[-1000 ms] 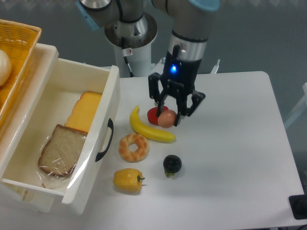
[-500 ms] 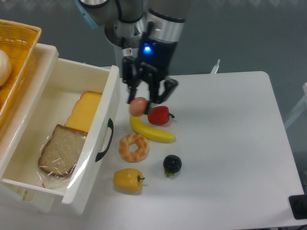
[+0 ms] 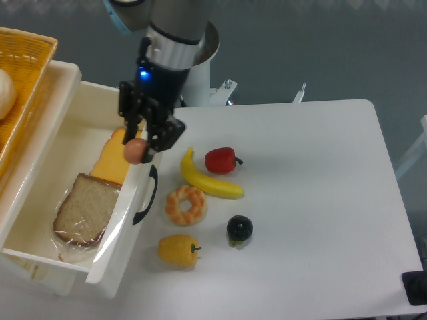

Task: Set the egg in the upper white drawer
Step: 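Carry the held egg over the white drawer and lower it inside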

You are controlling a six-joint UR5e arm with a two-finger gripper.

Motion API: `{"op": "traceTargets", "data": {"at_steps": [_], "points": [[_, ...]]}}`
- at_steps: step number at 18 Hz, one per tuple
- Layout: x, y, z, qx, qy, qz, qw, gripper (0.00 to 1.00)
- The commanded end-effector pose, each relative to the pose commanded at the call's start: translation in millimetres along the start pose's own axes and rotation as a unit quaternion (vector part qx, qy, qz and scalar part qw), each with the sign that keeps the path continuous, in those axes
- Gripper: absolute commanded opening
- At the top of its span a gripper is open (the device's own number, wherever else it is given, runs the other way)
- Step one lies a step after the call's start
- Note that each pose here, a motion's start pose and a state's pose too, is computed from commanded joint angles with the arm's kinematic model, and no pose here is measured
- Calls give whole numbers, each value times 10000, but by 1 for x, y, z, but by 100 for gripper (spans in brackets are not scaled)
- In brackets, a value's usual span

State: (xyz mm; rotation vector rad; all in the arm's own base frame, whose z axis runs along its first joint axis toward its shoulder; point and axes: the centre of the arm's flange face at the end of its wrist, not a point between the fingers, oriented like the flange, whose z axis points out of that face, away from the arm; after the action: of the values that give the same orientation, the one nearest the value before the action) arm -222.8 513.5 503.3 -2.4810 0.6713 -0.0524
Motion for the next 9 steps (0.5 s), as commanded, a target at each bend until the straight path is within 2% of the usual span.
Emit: {"op": "traceTargets", "data": {"at_steps": [9], "points": [[17, -11, 50, -258, 417, 584, 9971, 24]]}}
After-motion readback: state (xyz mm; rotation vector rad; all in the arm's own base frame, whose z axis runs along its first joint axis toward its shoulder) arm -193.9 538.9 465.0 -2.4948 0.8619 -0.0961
